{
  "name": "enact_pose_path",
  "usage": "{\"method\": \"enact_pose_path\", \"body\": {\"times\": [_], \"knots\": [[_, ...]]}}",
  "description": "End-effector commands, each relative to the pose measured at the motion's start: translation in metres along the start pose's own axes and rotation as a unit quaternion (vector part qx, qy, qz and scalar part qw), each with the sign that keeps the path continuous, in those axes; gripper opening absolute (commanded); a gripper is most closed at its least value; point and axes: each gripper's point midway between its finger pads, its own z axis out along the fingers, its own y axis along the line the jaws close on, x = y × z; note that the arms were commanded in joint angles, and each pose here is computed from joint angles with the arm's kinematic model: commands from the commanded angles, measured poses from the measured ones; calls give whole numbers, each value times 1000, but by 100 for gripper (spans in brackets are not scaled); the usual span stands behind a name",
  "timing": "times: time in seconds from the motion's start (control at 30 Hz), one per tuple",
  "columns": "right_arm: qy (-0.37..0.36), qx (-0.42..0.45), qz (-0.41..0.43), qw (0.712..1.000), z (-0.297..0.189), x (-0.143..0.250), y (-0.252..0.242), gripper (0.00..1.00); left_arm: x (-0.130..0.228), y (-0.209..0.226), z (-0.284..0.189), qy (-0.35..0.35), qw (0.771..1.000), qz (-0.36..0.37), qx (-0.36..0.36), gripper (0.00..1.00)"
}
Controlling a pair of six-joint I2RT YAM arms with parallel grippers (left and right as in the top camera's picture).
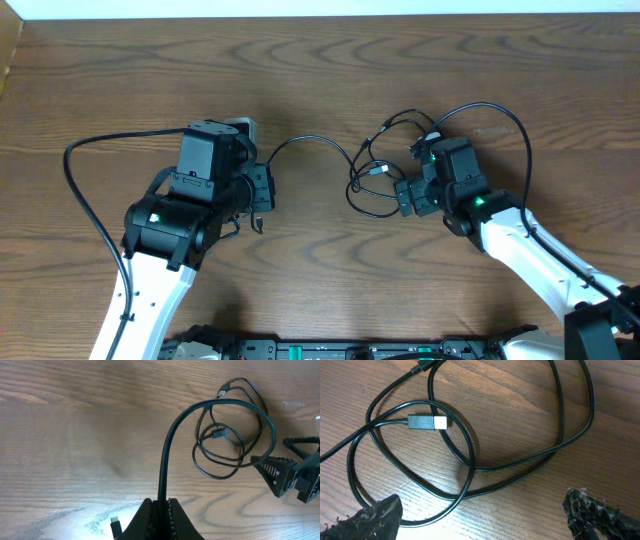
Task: Untangle cables
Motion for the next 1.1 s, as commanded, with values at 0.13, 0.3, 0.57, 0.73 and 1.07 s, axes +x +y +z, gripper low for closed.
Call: {"method": "enact_pose_path", "body": {"times": [0.13, 0.3, 0.57, 0.73, 1.07], "knots": [[0, 2, -7, 1000, 3, 1, 0, 99, 3, 2, -1, -1, 1000, 9, -6, 8], [-3, 2, -8, 1000, 6, 0, 0, 99, 3, 2, -1, -1, 1000, 9, -6, 7], [-18, 1, -8, 1000, 7, -8, 1, 99, 3, 3, -1, 1, 1000, 9, -6, 8], [-25, 1, -6, 1000, 9, -12, 1, 99, 3, 3, -1, 1, 1000, 9, -6, 7], [-11, -10, -2, 1000, 35, -3, 4, 99, 3, 3, -1, 1, 1000, 9, -6, 8]]}}
